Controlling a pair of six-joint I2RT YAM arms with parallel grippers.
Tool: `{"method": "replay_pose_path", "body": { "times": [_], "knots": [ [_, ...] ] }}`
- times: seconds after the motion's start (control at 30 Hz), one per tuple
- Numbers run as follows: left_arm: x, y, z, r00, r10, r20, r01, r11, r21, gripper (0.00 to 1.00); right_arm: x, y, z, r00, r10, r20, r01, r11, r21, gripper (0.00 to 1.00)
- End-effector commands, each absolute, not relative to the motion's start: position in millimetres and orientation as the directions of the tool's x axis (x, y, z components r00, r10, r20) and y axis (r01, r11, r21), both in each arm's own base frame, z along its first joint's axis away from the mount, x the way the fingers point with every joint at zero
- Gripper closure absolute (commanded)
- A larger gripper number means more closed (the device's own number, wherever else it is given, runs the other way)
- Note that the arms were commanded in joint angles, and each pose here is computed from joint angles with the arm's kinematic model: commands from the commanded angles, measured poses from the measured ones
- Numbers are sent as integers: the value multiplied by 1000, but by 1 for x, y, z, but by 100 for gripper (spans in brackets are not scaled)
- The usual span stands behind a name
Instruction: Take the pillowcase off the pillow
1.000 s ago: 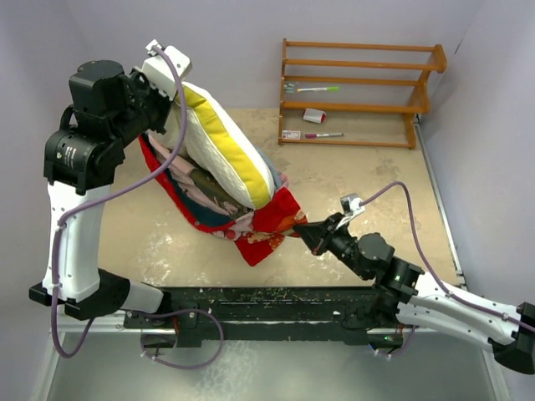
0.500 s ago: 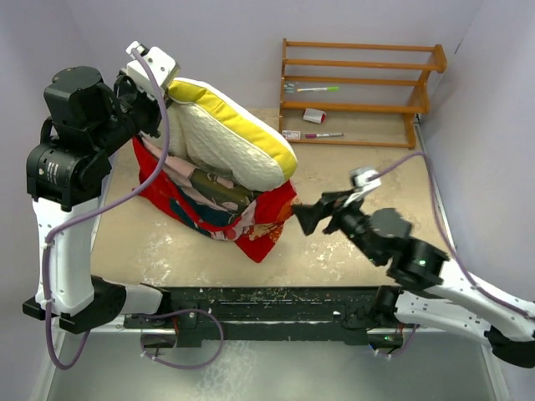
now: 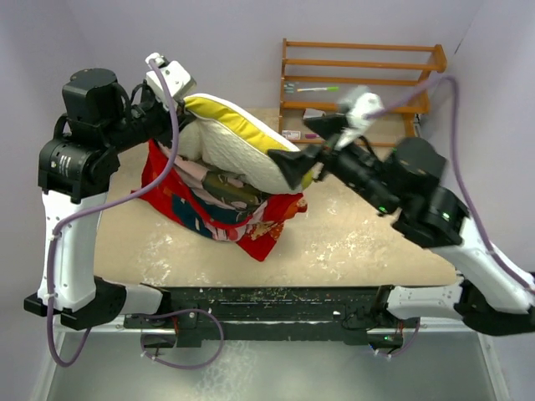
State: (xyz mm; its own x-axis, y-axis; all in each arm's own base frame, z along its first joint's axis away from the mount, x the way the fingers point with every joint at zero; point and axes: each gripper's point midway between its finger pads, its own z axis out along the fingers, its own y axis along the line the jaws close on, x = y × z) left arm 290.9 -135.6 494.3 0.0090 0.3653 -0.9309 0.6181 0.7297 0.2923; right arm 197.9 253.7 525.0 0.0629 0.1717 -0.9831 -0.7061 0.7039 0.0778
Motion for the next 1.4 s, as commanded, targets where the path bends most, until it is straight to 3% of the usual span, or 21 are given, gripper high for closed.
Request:
{"method": "replay_pose_path", "body": {
  "times": [0.0, 0.23, 0.37, 0.67, 0.8, 1.0, 1.37],
  "knots": [
    [273, -161, 512, 104, 288, -952, 725, 634, 271, 100, 204, 303, 503, 81, -46, -996, -788, 609, -92, 0],
    [261, -182, 495, 50, 263, -964, 829, 527, 187, 100, 227, 362, 452, 19, -220, -975, -831, 539, -138, 0],
    [256, -181, 496, 70, 275, -959, 833, 513, 208, 100, 248, 346, 441, 31, -257, -966, -771, 609, -186, 0],
    [249, -175, 483, 103, 327, -939, 830, 492, 262, 100, 234, 309, 512, 186, -149, -971, -749, 618, -238, 0],
    [247, -175, 484, 110, 324, -940, 830, 490, 266, 100, 236, 325, 496, 174, -195, -965, -781, 569, -256, 0],
    [246, -173, 486, 126, 329, -936, 821, 495, 284, 100, 224, 369, 439, 109, -278, -954, -898, 384, -215, 0],
    [229, -169, 495, 168, 333, -928, 819, 477, 319, 100, 291, 342, 450, 168, -354, -920, -652, 660, -374, 2]
  ]
}}
